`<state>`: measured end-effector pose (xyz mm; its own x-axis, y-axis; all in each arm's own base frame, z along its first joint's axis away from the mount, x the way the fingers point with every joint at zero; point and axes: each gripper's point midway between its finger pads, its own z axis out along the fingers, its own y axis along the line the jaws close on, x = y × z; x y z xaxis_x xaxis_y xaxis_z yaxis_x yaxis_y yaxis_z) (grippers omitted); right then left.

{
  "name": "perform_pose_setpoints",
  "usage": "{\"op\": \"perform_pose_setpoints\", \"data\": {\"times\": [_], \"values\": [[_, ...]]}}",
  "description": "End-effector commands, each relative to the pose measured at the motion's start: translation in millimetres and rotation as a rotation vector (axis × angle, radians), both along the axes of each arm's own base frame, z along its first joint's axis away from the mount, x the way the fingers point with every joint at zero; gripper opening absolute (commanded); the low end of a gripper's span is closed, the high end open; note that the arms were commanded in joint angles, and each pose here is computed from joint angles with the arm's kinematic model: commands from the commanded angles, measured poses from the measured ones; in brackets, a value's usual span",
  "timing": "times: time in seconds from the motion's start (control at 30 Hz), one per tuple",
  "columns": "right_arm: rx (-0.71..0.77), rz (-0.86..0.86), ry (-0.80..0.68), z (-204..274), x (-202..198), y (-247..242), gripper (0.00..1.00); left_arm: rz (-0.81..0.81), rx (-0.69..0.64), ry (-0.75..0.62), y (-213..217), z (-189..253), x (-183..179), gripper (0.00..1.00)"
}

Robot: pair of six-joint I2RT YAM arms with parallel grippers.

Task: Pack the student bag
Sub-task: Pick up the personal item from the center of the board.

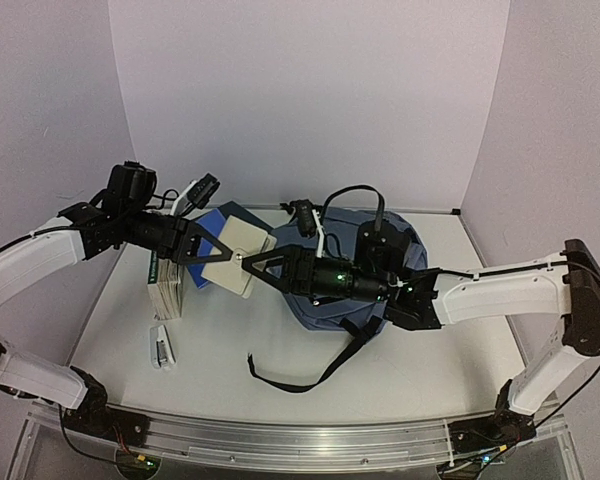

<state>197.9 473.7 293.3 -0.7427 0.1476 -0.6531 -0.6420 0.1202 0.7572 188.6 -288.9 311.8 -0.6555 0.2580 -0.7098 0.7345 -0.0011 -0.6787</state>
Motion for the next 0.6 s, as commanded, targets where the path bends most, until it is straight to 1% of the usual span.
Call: {"op": "perform_pose_setpoints", "data": {"times": [0.0,0.1,0.23,0.27,0.3,0.33,0.37,0.4,0.43,0.5,0.57], "values": [[0.110,0.030,-0.068,40.5,-1.8,10.5,0.55,-0.045,-0.030,-0.018,-0.6,7.6,-2.9,0.00],[0.115,0.026,-0.074,40.8,0.5,13.8,0.44,-0.059,-0.025,0.000,-1.6,4.4,-2.7,0.00],[0.122,0.013,-0.073,39.7,3.9,15.3,0.16,-0.056,-0.019,0.004,-2.2,2.4,-1.2,0.00],[0.121,0.007,-0.069,38.3,5.2,15.6,0.11,-0.052,-0.017,0.004,-2.3,1.9,-0.5,0.01],[0.119,-0.002,-0.063,36.7,6.8,15.4,0.06,-0.047,-0.014,0.003,-2.5,1.1,0.6,0.04],[0.115,-0.016,-0.057,35.4,8.9,14.5,0.01,-0.041,-0.010,0.001,-2.9,0.1,2.2,0.10],[0.103,-0.037,-0.050,33.0,12.3,12.0,0.00,-0.033,-0.003,0.002,-3.4,-1.7,4.2,0.16],[0.092,-0.070,-0.047,32.8,16.5,8.0,0.00,-0.018,0.007,0.000,-3.8,-4.0,7.2,0.25],[0.068,-0.108,-0.048,31.0,21.7,2.7,0.00,0.002,0.021,-0.003,-4.3,-6.8,11.1,0.36],[0.003,-0.214,-0.036,25.5,40.0,-13.8,0.00,0.060,0.064,-0.013,-5.4,-15.8,22.4,0.55],[-0.067,-0.328,-0.008,17.3,61.8,-40.2,0.00,0.139,0.127,-0.028,-7.3,-27.5,36.1,0.68]]}}
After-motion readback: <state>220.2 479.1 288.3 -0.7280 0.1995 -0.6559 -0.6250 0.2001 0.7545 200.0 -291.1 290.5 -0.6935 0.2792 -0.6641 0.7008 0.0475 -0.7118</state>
